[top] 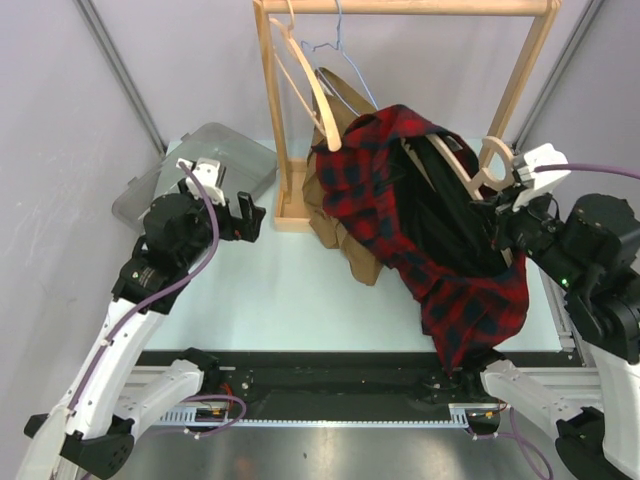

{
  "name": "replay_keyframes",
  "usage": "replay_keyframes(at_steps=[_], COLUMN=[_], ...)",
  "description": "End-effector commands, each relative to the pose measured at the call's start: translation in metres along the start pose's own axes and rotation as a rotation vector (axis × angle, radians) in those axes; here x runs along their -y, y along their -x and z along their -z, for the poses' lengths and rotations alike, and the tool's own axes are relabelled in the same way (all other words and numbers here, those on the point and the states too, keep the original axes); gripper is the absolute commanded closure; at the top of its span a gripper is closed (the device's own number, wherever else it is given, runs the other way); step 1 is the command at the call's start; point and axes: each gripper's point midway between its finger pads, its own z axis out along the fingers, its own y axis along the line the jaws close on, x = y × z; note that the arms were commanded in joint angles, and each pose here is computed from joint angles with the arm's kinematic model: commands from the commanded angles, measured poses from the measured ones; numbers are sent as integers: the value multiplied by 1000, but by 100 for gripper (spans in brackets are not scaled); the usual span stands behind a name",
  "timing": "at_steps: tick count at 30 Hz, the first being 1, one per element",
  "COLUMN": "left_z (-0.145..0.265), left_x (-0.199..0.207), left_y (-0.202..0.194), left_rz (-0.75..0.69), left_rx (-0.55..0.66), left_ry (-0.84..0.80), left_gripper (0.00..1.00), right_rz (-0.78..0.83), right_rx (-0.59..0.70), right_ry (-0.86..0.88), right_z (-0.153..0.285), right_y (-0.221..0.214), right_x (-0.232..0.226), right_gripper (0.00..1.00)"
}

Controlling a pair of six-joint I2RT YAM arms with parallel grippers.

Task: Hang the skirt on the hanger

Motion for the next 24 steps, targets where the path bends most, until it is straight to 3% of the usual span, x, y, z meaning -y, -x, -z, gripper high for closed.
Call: replay_keyframes(at_steps=[1,19,24], left_z=[-3,-20,-25], left_x=[4,15,17], left_y=[18,14,11], left_rz=[10,10,8], left_rx=[52,26,17], left_ry=[-17,-73,-84], left_gripper=[0,0,0], right_rz=[22,-89,-137], right_rx=[222,331,353], right_ry=[-128,-570,-596], right_z=[30,78,91], right_y=[61,88,90], right_x=[24,96,102], right_gripper=[100,100,100])
